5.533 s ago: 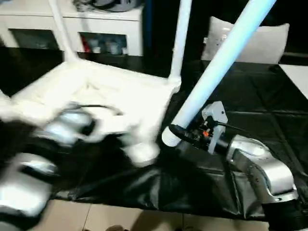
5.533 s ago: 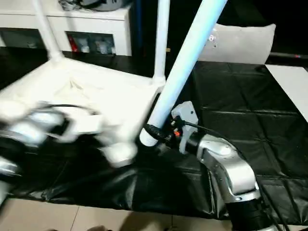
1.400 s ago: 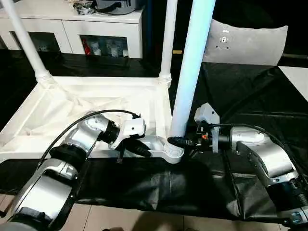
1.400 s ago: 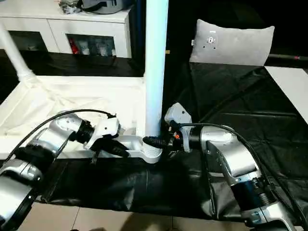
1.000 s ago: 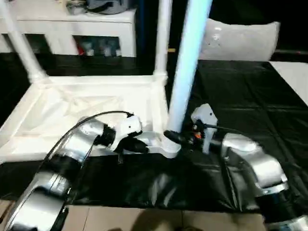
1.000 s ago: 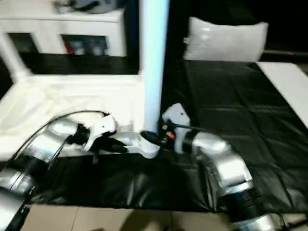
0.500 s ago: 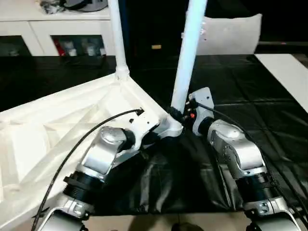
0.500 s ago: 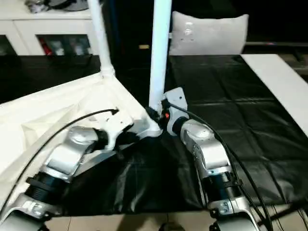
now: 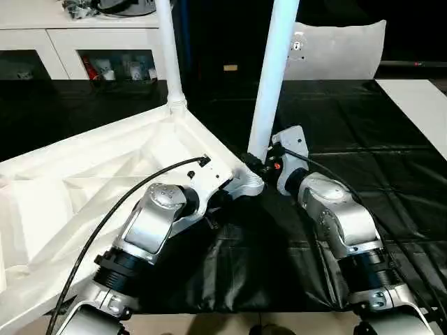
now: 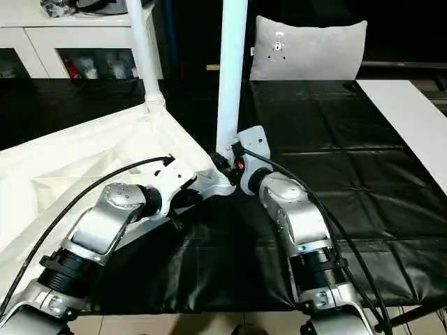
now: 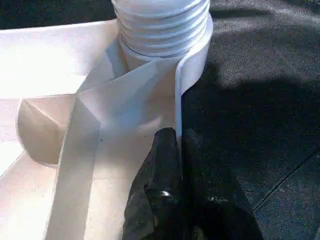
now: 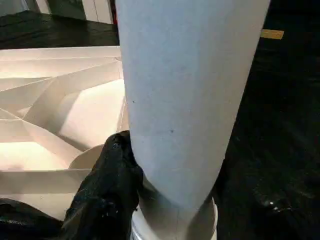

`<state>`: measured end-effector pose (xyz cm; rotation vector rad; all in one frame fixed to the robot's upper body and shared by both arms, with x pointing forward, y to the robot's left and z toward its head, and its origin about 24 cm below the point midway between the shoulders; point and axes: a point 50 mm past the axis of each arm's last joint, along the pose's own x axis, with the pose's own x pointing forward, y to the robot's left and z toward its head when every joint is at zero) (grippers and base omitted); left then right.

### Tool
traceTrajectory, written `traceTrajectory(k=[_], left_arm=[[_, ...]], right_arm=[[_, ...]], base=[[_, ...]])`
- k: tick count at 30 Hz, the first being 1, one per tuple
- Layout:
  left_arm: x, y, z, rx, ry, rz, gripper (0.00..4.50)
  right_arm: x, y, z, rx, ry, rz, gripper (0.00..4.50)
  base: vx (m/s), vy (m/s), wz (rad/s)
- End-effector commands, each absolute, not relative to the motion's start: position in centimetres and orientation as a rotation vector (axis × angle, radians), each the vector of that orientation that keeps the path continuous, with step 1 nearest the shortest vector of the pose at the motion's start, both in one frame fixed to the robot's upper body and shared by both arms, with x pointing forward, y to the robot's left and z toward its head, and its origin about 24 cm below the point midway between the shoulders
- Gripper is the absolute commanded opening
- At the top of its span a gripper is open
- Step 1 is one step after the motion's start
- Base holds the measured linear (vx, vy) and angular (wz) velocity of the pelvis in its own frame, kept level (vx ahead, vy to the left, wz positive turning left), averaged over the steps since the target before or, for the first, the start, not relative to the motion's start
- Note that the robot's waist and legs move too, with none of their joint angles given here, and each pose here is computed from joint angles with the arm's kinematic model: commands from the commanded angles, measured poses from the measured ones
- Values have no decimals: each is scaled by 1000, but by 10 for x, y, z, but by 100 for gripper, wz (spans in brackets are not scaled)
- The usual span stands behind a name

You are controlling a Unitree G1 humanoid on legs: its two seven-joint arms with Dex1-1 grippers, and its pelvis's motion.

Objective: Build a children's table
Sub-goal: Rotate leg to tighten

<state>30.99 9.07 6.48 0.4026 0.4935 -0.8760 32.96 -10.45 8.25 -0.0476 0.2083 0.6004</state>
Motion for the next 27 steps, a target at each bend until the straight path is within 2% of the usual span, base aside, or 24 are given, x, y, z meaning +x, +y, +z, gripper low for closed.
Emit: traceTrajectory(k=[1, 2, 3, 4, 5, 9, 16, 22, 26, 27], left_arm=[[316, 89, 91, 431, 363, -867, 0], [316, 89, 91, 429, 362, -865, 0], [318, 90, 92, 428, 357, -850, 0], [318, 91, 92, 428, 357, -847, 0], [319, 92, 92, 429, 356, -843, 0], [322, 95, 91, 437, 357, -832, 0], [324, 97, 91, 452, 354, -836, 0], [324, 101, 89, 462, 359, -842, 0], [325, 105, 85, 484, 363, -878, 0], [324, 105, 84, 488, 361, -901, 0]], right_arm=[[317, -116, 33, -47, 448, 537, 186], [317, -116, 33, -44, 449, 537, 186], [317, -117, 32, -42, 450, 537, 221], [317, -118, 32, -42, 450, 536, 221], [316, -119, 31, -42, 449, 536, 257], [315, -121, 31, -46, 437, 538, 277], [313, -126, 34, -46, 417, 540, 350], [310, -128, 38, -43, 394, 567, 392], [303, -138, 43, -46, 371, 589, 416], [301, -143, 44, -46, 366, 598, 436]], base=[[0, 0, 0], [0, 0, 0], [0, 0, 0], [0, 0, 0], [0, 0, 0], [0, 0, 0], [0, 0, 0], [0, 0, 0], [0, 0, 0], [0, 0, 0]])
